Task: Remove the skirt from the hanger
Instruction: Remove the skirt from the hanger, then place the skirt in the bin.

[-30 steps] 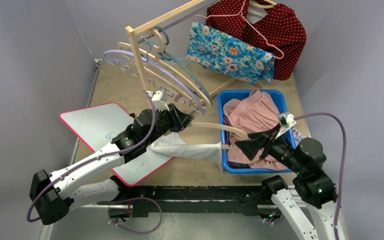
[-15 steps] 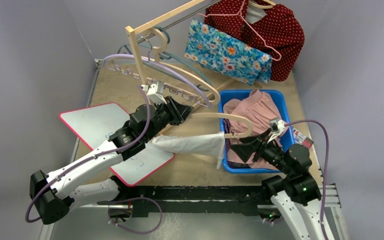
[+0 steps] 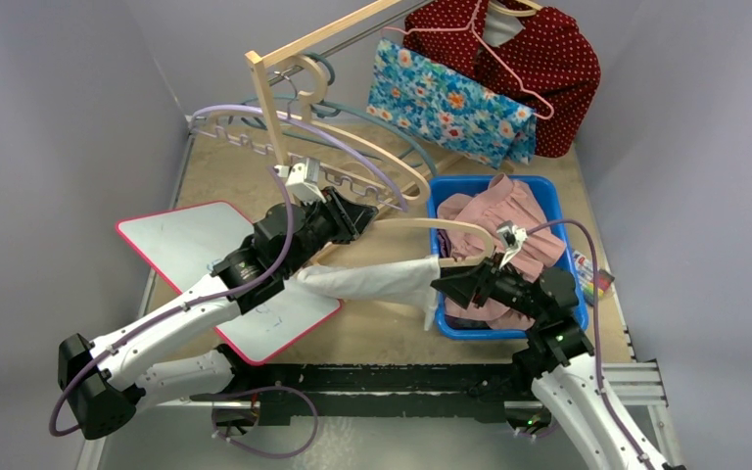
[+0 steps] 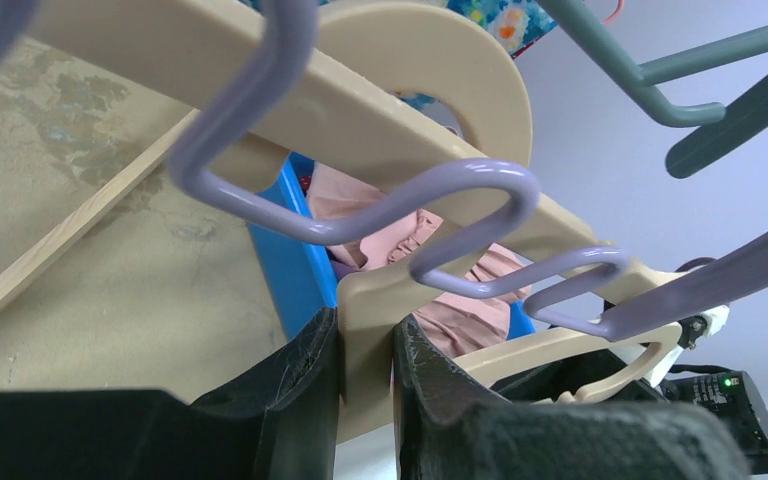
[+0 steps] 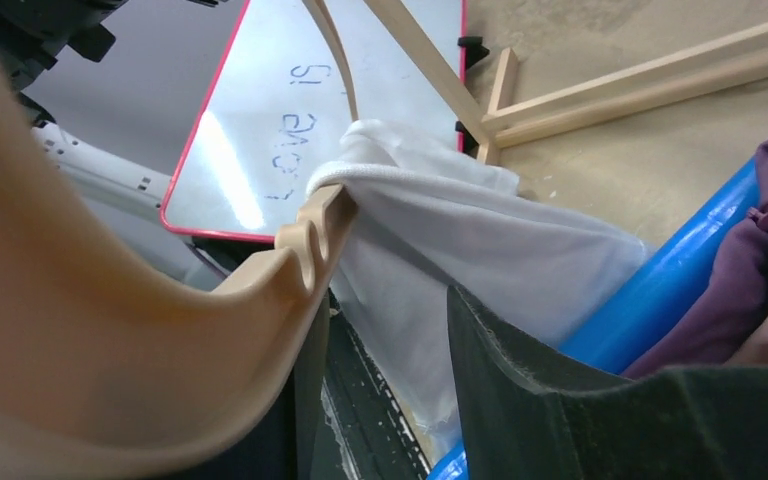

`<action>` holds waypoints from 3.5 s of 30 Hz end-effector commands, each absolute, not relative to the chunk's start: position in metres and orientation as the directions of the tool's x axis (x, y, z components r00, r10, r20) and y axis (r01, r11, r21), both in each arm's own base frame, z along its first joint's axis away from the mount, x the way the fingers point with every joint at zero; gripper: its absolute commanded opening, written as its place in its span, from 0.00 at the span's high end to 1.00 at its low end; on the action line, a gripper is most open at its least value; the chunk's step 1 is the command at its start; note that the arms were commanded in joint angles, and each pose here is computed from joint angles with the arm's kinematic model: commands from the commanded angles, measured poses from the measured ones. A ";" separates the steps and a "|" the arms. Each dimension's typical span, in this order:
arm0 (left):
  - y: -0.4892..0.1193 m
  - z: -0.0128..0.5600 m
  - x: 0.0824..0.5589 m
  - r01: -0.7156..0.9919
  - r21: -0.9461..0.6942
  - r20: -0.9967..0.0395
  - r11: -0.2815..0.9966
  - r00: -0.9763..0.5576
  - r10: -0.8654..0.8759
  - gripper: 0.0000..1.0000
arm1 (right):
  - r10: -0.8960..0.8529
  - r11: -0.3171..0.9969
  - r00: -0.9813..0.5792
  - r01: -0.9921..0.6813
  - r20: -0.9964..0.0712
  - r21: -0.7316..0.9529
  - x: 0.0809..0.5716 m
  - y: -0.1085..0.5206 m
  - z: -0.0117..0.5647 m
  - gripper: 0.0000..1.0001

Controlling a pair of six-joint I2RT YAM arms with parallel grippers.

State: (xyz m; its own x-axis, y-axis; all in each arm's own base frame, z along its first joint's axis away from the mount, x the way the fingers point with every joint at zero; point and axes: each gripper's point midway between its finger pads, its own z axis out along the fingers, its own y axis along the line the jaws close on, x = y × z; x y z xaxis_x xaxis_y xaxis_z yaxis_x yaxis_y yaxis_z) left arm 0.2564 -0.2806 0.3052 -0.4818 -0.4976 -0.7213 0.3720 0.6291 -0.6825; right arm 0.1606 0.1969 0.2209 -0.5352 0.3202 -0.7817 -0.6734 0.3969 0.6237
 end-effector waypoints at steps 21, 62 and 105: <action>-0.276 0.361 0.259 0.414 -0.729 -0.683 0.544 -0.401 -0.610 1.00 | 0.329 0.268 -0.530 -0.741 -0.781 0.616 0.158 0.210 0.224 0.70; -0.233 0.304 0.266 0.274 -0.616 -0.781 0.739 -0.336 -0.526 1.00 | 0.411 0.433 -0.054 -0.867 -0.910 0.247 0.122 0.171 0.424 1.00; -0.232 0.312 0.251 0.349 -0.579 -0.809 0.737 -0.355 -0.468 1.00 | 0.175 0.980 0.283 -0.146 -0.943 0.138 0.161 0.018 0.535 1.00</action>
